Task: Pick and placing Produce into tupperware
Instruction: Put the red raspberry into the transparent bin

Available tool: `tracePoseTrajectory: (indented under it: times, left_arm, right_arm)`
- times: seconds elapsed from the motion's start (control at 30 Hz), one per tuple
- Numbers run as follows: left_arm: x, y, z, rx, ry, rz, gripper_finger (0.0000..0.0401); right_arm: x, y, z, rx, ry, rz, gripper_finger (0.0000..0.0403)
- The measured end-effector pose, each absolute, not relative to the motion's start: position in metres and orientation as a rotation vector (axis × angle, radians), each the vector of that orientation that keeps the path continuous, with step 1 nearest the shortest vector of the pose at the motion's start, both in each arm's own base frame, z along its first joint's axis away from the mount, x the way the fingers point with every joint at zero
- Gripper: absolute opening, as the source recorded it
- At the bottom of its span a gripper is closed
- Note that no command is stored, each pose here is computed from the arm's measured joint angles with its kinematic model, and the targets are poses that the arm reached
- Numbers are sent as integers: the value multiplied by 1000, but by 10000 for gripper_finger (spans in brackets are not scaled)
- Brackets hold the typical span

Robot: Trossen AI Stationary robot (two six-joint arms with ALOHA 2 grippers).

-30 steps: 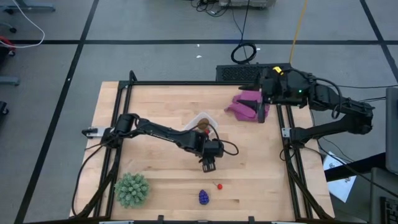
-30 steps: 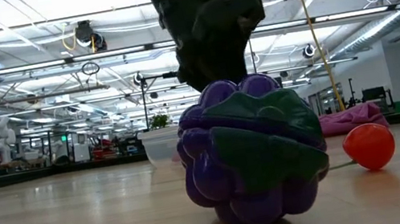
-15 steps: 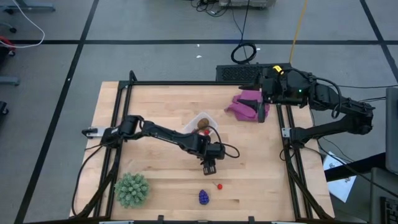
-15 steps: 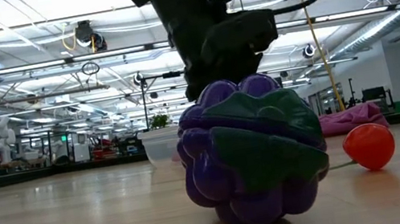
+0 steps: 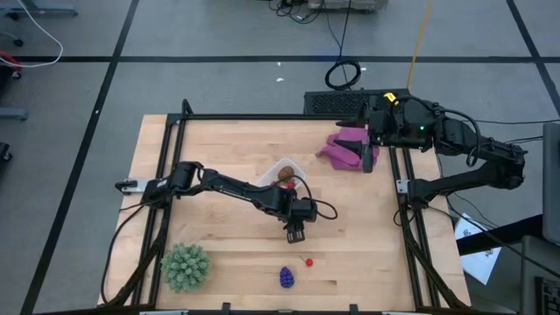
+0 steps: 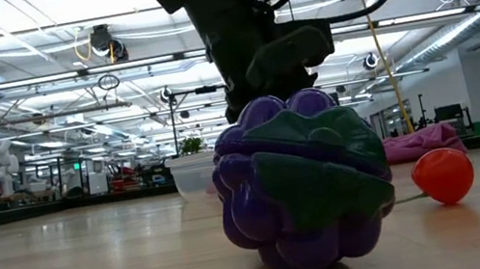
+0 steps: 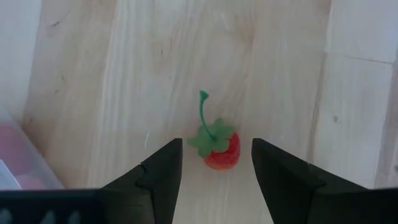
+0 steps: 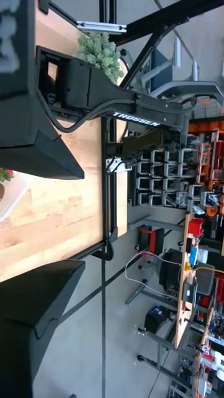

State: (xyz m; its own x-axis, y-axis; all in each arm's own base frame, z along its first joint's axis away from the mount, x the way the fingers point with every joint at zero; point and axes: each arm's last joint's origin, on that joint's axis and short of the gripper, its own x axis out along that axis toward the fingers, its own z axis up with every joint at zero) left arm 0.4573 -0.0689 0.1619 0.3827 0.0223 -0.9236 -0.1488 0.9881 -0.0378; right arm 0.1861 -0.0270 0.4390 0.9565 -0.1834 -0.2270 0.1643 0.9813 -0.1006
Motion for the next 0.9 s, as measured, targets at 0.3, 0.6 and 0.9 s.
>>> tracePoseTrajectory:
  times: [0.3, 0.6, 0.9]
  left_arm:
    - [457, -71, 162, -134, 1185, 88, 198]
    - [459, -71, 146, -156, 1219, 73, 198]
    - [460, -71, 143, -167, 1217, 81, 198]
  right_arm:
    - [186, -27, 439, -81, 238, -177, 215]
    - [186, -27, 439, -81, 239, -176, 215]
    - [186, -27, 439, -81, 238, -176, 215]
